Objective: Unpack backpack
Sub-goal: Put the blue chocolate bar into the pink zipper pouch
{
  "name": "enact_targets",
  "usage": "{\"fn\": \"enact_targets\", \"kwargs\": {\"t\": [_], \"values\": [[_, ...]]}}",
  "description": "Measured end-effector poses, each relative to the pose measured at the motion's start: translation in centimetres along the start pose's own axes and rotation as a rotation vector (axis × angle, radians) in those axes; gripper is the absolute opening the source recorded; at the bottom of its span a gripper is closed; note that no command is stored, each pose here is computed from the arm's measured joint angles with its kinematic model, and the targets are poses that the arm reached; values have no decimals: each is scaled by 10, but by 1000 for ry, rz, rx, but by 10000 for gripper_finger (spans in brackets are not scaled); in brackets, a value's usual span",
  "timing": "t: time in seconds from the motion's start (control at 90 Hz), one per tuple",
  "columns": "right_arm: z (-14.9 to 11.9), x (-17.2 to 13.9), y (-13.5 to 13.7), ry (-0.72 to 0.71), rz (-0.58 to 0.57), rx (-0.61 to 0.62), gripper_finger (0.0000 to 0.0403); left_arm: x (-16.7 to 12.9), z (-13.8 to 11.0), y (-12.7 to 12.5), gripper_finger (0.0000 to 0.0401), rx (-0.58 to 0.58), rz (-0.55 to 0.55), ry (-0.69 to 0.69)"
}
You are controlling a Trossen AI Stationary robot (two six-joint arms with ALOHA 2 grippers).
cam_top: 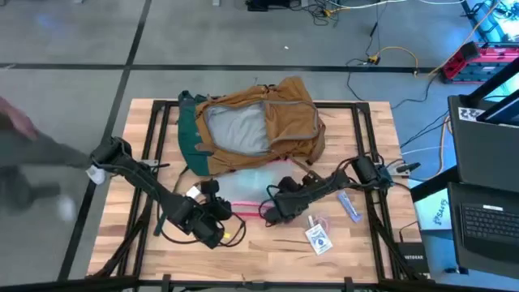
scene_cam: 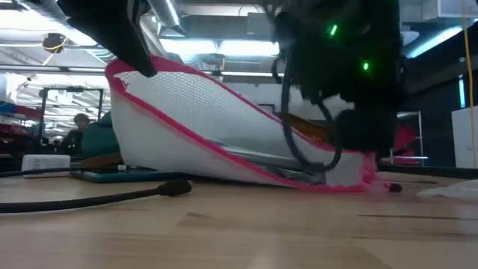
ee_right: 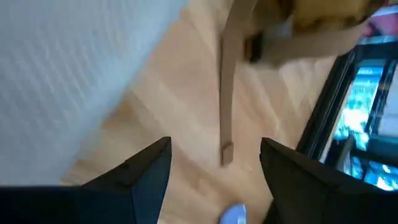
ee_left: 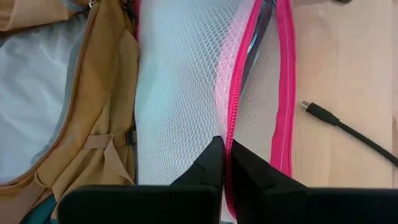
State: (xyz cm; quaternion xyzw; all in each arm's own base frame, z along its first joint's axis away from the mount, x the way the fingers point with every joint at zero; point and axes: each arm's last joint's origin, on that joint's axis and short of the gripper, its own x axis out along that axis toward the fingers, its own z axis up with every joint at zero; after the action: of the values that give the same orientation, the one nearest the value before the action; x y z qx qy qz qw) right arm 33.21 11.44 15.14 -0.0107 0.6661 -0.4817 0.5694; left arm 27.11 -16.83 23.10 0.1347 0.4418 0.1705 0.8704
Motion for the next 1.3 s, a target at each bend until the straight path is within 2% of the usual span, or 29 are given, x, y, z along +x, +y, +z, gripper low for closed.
{"fn": "enact_targets", "kwargs": {"t": [0.256, 0.344, 0.611, 0.711, 0.811, 1.022, 1.144, 1.3], "values": [[-18, -31, 6, -153, 61, 24, 230, -1, -1, -1, 18, 31, 0, 1], [-31, -45, 10, -268, 78, 1, 230, -3, -2, -3, 30, 53, -4, -3], [-95, -100, 29, -666, 242, -174, 230, -5, -3, -5, 53, 50, -10, -8], [-119, -117, 41, -744, 370, -259, 228, -5, -3, -5, 54, 46, -11, -9], [-129, -131, 53, -760, 531, -334, 216, -4, -2, -5, 54, 37, -13, -14], [-125, -155, 73, -817, 818, -548, 152, -4, 0, -6, 54, 20, -22, -31], [-109, -160, 78, -828, 929, -652, 113, -4, 0, -6, 54, 19, -23, -31], [-82, -157, 78, -755, 1033, -731, 68, -5, 0, -6, 54, 18, -24, -31]]}}
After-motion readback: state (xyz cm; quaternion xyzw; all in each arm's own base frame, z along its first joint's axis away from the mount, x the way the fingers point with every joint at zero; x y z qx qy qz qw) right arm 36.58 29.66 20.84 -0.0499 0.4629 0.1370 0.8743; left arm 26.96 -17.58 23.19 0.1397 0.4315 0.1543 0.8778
